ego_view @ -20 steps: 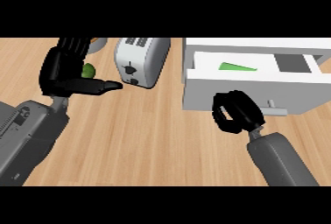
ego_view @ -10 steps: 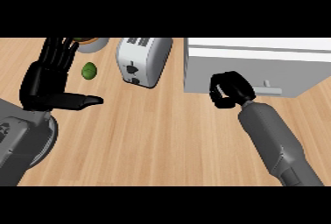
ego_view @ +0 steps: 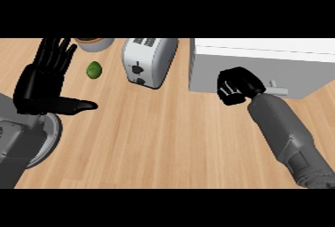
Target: Pick up the cup, place it into the drawer and close the drawer
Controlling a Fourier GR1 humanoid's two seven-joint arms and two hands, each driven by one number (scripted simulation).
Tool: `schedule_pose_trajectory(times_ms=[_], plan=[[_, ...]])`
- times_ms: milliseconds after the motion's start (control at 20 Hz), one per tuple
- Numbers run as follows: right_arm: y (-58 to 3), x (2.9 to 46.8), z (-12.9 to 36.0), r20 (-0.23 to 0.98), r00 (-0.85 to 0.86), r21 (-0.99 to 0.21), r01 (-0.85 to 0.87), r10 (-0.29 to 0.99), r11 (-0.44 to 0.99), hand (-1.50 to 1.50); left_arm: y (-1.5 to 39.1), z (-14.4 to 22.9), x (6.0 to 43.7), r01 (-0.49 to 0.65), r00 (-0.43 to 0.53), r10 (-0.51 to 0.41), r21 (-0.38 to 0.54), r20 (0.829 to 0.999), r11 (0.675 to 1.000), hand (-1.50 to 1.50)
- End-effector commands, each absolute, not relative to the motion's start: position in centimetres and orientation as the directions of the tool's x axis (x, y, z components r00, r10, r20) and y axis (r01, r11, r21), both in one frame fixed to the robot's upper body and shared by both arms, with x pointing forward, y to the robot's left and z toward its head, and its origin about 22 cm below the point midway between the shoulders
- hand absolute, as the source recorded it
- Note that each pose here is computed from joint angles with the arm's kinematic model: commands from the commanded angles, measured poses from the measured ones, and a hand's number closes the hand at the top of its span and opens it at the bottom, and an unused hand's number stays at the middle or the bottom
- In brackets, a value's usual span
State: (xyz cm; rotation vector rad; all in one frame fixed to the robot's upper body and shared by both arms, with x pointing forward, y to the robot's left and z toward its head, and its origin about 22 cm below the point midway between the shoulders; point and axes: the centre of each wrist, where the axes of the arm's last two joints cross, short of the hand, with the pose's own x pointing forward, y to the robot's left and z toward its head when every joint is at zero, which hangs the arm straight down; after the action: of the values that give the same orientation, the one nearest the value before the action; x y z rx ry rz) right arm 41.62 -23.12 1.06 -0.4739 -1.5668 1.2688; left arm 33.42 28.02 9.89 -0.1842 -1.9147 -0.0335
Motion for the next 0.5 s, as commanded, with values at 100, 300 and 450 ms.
schedule_pose_trajectory(times_ms=[100, 300, 450], plan=[[-26.1, 43.8, 5.0, 0.465, -0.279, -0.882, -0.223, 0.840, 0.414, 1.50, 26.7, 8.7, 32.9, 0.199, -0.306, 0.138, -0.078, 0.942, 0.977, -1.50], [-27.5, 43.3, 4.6, 0.504, -0.275, -0.863, -0.209, 0.819, 0.460, 1.50, 27.5, 9.4, 33.2, 0.202, -0.320, 0.144, -0.081, 0.936, 0.976, -1.50], [-28.1, 43.7, 5.7, 0.522, -0.280, -0.853, -0.183, 0.806, 0.489, 1.50, 27.6, 8.1, 32.8, 0.198, -0.305, 0.156, -0.098, 0.939, 0.975, -1.50]])
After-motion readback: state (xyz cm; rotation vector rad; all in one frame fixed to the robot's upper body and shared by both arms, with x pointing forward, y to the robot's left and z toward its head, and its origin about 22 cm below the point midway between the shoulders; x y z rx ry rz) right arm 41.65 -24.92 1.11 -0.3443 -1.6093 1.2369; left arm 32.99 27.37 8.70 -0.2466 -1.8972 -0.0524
